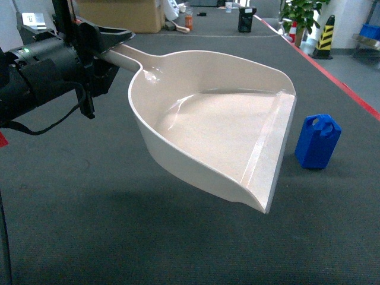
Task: Place part in tray to right shelf
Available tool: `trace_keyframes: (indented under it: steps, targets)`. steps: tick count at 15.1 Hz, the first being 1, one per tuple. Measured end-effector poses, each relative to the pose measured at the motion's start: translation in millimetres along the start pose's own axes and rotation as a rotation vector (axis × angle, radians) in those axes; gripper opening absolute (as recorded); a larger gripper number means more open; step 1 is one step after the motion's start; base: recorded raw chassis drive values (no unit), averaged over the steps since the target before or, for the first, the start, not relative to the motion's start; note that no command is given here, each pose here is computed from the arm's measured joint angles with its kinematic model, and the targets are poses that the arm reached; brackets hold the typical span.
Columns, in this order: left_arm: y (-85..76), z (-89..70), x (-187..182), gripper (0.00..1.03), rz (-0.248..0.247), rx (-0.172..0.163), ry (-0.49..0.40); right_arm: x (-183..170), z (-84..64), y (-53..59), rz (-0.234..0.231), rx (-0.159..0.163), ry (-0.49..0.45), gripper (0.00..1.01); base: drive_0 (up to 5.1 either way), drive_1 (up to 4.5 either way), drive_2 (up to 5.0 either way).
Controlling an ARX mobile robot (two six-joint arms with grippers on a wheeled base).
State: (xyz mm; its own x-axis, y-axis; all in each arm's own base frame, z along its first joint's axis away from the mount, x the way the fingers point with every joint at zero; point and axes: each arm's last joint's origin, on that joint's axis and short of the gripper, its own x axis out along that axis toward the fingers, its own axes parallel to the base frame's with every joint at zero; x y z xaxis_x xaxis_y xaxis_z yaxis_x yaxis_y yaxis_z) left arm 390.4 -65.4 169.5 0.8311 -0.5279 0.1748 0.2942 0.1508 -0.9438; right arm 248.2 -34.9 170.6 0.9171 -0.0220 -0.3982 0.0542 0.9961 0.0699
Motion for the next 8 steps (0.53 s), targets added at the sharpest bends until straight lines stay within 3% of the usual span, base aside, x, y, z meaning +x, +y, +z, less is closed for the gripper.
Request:
trace_keyframes:
  steps: [2, 5, 8]
  targets:
    - [0.0, 0.0, 0, 0.14, 0.0, 0.0, 0.0, 50, 11.4, 13.1, 0.095, -0.024, 0.084, 0.98, 0.0, 0.0, 0.0]
    - [0.0, 0.0, 0, 0.14, 0.0, 0.0, 0.0, 104, 33.0, 42.3, 0.167, -0.077, 0.13, 0.98, 0.0, 0.0, 0.0]
    - [0.0, 0.0, 0, 0.14, 0.0, 0.0, 0.0, 146, 44.4, 61.7, 0.133, -0.12, 0.171, 0.98, 0.0, 0.0, 0.0]
